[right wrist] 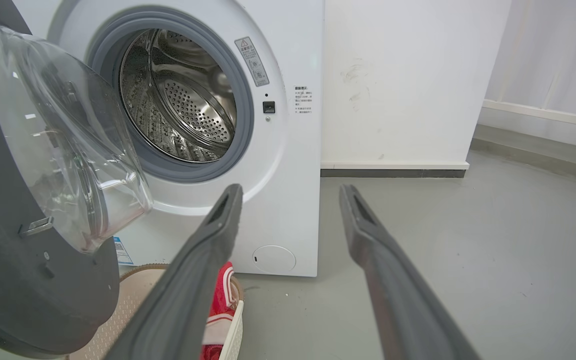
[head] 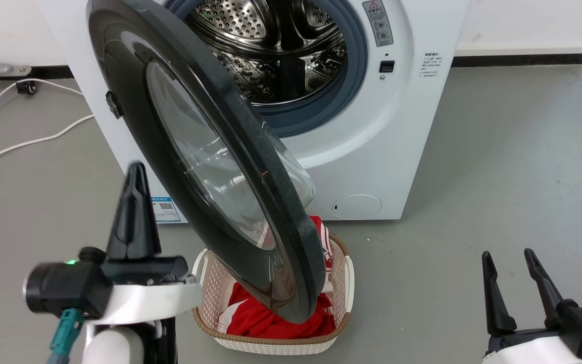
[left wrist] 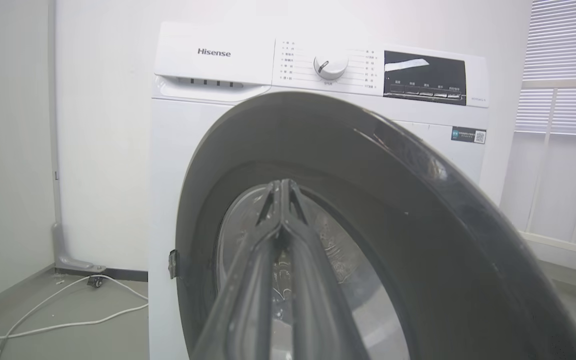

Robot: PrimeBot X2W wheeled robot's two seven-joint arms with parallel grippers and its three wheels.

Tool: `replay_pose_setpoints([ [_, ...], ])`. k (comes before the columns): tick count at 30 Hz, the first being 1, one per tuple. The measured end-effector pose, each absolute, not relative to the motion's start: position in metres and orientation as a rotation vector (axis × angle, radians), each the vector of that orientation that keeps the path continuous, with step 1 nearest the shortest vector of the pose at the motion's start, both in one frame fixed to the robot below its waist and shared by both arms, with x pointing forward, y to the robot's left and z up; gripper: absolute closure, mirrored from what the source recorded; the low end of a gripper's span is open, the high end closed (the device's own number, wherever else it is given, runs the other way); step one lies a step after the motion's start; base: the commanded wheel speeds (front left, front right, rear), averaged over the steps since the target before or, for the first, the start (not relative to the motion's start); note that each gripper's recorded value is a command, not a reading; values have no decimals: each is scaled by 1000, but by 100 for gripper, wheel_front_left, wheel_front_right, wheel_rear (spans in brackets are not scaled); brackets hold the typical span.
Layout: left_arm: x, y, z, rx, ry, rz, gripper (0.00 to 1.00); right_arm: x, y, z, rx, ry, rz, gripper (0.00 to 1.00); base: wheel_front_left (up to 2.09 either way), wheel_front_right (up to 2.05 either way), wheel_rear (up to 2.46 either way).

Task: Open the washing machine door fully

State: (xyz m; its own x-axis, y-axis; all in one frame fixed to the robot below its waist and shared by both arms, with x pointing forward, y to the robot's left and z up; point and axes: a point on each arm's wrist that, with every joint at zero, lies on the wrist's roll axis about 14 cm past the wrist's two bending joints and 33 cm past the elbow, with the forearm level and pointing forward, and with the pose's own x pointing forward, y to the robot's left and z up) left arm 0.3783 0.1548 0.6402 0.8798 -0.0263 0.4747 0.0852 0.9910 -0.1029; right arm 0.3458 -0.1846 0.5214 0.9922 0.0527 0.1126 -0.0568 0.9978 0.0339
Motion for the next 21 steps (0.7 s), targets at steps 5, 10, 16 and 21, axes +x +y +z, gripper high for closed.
replay_pose_setpoints([
  [5, 360, 145, 708, -123, -714, -97, 100, 344, -186, 522, 38, -114, 51, 0, 0, 0, 0],
  [10, 331, 127, 767, -141, -921, -177, 100, 344, -187, 522, 38, -113, 46, 0, 0, 0, 0],
  [16, 306, 73, 788, -218, -976, -410, 100, 343, -190, 520, 38, -109, 38, 0, 0, 0, 0],
  [21, 297, 7, 760, -294, -781, -680, 100, 343, -191, 518, 38, -103, 34, 0, 0, 0, 0],
])
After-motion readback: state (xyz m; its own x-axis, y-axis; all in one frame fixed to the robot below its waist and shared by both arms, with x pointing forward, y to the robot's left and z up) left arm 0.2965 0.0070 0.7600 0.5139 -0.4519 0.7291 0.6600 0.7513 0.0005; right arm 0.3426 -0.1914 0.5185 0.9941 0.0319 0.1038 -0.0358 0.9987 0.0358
